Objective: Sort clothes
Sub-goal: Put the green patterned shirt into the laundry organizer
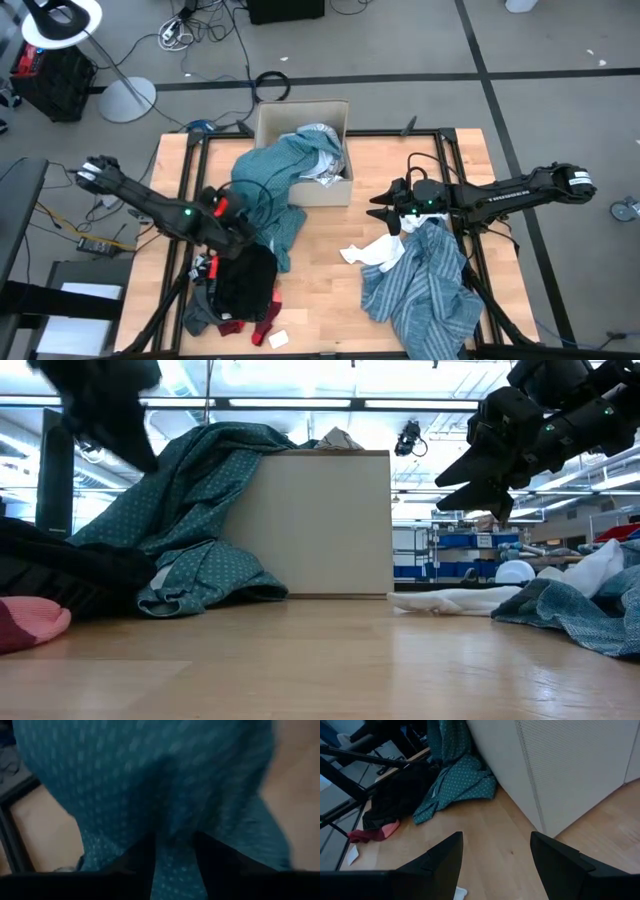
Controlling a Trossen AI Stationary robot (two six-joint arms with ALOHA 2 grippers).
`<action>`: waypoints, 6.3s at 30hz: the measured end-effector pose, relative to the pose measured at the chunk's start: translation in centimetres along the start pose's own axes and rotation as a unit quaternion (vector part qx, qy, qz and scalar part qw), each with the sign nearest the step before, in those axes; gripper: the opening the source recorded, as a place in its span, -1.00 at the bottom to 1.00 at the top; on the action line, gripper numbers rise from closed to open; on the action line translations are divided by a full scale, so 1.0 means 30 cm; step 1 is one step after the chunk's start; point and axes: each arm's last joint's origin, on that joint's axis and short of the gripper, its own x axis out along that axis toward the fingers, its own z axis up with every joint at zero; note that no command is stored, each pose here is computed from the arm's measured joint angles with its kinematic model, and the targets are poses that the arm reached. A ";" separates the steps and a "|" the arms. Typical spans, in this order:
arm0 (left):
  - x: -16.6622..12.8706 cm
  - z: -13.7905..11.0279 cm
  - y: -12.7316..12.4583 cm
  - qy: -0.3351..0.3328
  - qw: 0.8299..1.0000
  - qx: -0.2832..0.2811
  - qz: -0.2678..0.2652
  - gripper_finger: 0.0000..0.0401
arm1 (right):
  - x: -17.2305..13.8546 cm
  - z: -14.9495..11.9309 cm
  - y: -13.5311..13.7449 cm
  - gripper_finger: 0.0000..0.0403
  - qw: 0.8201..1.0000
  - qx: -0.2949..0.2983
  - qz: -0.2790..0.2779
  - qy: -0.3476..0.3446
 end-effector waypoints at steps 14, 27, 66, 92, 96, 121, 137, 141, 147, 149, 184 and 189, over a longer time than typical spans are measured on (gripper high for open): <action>0.218 -0.156 0.042 0.026 0.997 -0.070 0.013 -0.83 | 0.000 0.000 0.000 0.16 1.000 0.000 0.000 0.000; -0.158 0.307 0.035 -0.142 0.989 0.029 0.000 -0.99 | 0.000 0.000 0.000 0.16 1.000 -0.001 -0.001 0.000; 0.242 0.864 0.045 -0.038 0.989 0.113 -0.086 -0.82 | 0.000 0.004 0.002 0.16 1.000 -0.015 0.002 -0.007; 0.840 0.543 0.003 0.111 0.983 -0.036 -0.144 -0.38 | 0.000 0.005 0.002 0.16 1.000 -0.013 0.003 -0.008; 0.848 0.540 -0.002 0.114 0.982 -0.029 -0.146 -0.38 | 0.000 0.003 0.001 0.16 1.000 -0.014 0.001 -0.005; 0.093 0.642 0.009 -0.064 0.986 0.068 -0.138 -0.38 | 0.001 -0.010 0.021 0.16 1.000 -0.012 0.018 0.004; 0.079 0.074 -0.120 -0.039 0.981 0.042 -0.184 -0.38 | 0.145 -0.091 0.076 0.14 0.993 -0.110 0.018 0.048; 0.100 -0.007 -0.120 -0.019 0.981 0.046 -0.186 -0.45 | 0.217 -0.066 0.145 0.13 0.980 -0.196 -0.010 0.043; 0.137 -0.078 -0.107 -0.006 0.984 0.063 -0.168 -0.72 | 0.297 -0.041 0.236 0.13 0.947 -0.292 -0.104 0.083; 0.147 -0.089 -0.100 -0.014 0.986 0.066 -0.154 -0.80 | 0.314 -0.029 0.258 0.13 0.939 -0.305 -0.126 0.097; 0.298 0.092 -0.293 -0.200 0.921 0.335 -0.013 -1.00 | 0.607 0.209 0.433 -1.00 0.823 -0.521 -0.217 0.054; 0.217 0.201 -0.301 -0.236 0.916 0.322 0.033 -1.00 | 0.524 0.323 0.468 -1.00 0.817 -0.526 -0.236 0.010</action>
